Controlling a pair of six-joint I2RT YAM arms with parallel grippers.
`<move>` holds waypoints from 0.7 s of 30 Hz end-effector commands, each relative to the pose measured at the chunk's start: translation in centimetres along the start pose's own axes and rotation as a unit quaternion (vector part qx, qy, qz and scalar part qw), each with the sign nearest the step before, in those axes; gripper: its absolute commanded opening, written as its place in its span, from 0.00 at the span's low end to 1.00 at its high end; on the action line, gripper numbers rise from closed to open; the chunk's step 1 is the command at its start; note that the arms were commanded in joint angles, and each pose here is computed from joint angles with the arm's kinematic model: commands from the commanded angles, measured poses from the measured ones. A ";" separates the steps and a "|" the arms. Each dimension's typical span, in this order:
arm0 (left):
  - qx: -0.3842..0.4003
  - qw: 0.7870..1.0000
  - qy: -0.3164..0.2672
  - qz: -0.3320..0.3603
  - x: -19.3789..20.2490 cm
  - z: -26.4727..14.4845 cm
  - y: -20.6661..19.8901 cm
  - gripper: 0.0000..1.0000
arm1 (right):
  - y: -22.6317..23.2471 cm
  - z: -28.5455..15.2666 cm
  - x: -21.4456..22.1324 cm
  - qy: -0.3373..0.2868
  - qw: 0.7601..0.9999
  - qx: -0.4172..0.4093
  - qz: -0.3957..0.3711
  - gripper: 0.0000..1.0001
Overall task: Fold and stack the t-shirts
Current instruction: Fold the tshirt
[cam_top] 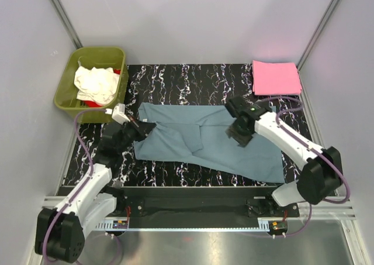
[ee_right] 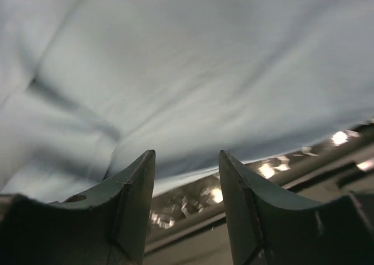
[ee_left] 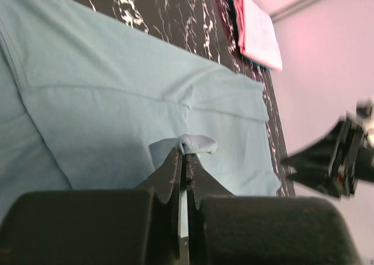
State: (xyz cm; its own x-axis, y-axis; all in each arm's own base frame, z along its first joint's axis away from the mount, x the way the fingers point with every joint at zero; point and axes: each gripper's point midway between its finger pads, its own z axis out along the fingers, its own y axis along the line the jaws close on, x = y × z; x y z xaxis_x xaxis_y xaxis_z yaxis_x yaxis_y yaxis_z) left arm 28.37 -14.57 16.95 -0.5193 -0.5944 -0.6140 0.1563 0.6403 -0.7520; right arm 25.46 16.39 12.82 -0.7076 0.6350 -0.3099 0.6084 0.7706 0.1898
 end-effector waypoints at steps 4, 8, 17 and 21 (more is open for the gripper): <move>-0.001 0.998 -0.061 -0.015 -4.4 3.0 -1.2 0.00 | -12.4 0.6 -3.4 -0.064 0.965 0.175 0.184 0.54; -0.007 0.997 -0.074 -0.030 -6.0 5.0 -1.1 0.00 | -15.1 0.8 -4.3 -0.077 0.953 0.217 0.198 0.54; -0.002 0.994 -0.081 -0.079 -10.1 9.8 0.2 0.00 | -16.6 3.5 -3.5 -0.058 0.945 0.248 0.204 0.52; -0.015 0.993 -0.082 -0.084 -10.8 11.2 1.9 0.00 | -16.9 3.5 -3.6 -0.063 0.942 0.256 0.207 0.53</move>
State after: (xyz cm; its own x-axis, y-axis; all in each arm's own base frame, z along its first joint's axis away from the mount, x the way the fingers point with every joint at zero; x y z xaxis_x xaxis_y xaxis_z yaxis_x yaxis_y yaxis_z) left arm 41.68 -12.57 16.21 -0.4520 -0.7488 -0.4848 -0.0461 0.5624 -0.8256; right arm 18.44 2.04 7.15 -0.3849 0.8507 -0.3580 0.9229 0.3520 -0.1558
